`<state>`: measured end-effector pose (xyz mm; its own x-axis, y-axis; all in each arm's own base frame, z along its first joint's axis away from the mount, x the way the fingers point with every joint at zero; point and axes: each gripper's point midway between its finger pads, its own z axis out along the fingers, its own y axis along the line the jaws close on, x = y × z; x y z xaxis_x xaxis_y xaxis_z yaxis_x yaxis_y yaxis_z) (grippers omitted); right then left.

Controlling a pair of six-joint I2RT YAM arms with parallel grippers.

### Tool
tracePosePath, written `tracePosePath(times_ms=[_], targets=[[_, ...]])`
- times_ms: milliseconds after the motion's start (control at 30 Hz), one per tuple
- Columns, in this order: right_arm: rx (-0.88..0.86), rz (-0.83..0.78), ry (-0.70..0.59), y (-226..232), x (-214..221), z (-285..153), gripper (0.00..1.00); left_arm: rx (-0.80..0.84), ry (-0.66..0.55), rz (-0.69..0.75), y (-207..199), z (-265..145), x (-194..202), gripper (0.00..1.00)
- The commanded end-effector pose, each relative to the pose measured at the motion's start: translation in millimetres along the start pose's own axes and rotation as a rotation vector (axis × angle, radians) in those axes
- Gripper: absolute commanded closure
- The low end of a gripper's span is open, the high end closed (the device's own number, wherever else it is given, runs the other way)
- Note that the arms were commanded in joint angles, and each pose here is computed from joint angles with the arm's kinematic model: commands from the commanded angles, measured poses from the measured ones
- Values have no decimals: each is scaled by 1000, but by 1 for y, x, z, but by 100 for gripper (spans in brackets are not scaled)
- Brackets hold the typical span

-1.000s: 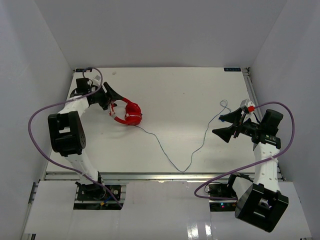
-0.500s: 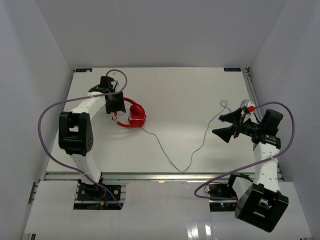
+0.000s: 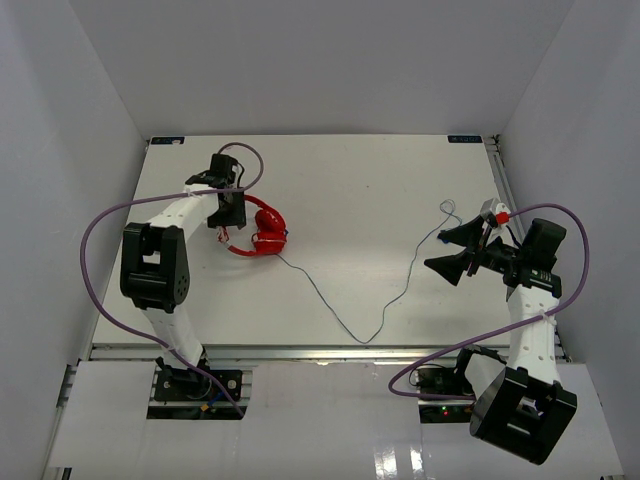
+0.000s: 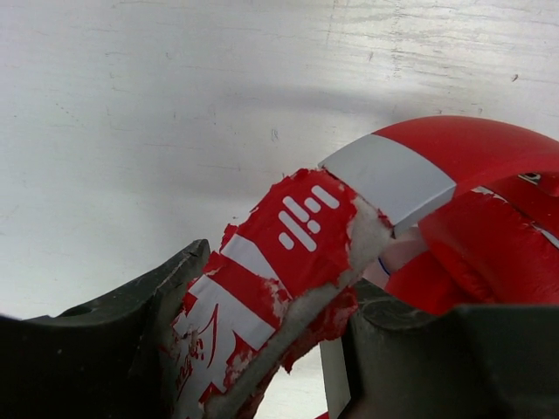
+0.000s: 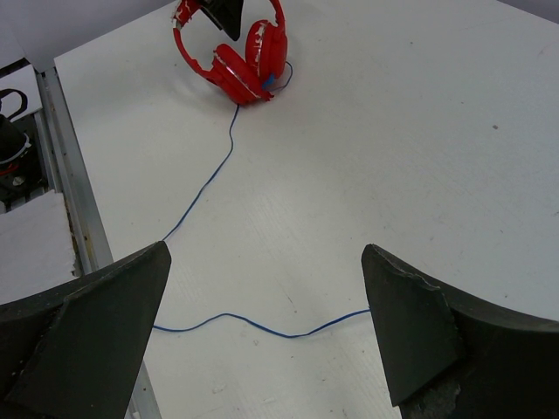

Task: Wrap the headphones

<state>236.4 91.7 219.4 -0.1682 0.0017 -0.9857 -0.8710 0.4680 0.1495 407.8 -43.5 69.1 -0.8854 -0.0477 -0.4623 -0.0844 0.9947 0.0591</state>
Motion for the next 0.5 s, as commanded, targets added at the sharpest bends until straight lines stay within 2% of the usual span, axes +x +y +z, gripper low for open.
tracePosePath(times_ms=[0, 67, 100, 233, 400, 467], targets=[[-33, -22, -16, 8, -7, 1, 4, -22, -117, -1, 5, -27, -31, 34], [-34, -22, -17, 8, -7, 1, 4, -11, -129, 6, 3, -30, -34, 28], [-34, -21, -16, 8, -6, 1, 4, 1, -134, 12, 2, -31, -34, 21], [-36, -21, -17, 8, -7, 1, 4, 31, -138, 43, -1, -29, -35, 12], [-36, -20, -17, 8, -6, 1, 4, 15, -125, 19, 7, -20, -34, 13], [-36, -20, -17, 8, -6, 1, 4, -9, -120, 0, 16, -17, -33, 18]])
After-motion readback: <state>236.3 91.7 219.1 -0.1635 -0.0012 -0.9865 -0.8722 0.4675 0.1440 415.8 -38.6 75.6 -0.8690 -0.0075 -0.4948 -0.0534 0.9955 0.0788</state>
